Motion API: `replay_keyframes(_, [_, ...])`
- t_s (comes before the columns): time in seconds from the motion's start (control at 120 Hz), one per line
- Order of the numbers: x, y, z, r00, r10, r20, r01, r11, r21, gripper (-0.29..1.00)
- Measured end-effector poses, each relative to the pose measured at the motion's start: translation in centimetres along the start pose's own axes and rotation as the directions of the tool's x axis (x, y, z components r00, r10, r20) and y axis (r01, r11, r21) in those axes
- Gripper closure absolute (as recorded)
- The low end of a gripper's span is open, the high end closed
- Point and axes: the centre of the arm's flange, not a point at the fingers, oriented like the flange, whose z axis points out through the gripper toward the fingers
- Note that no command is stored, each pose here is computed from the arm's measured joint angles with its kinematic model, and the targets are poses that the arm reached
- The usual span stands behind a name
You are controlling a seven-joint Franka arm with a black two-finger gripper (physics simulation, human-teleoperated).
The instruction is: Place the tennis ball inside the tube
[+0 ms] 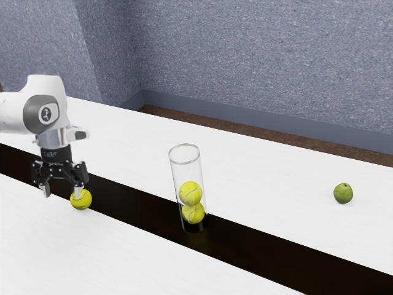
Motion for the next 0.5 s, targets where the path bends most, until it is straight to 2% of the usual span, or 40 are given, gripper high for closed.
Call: replay_keyframes(0.5, [5.4,-1.5,4.5,0.993,-0.025,-0.113,0.020,0.998,-0.052,0.01])
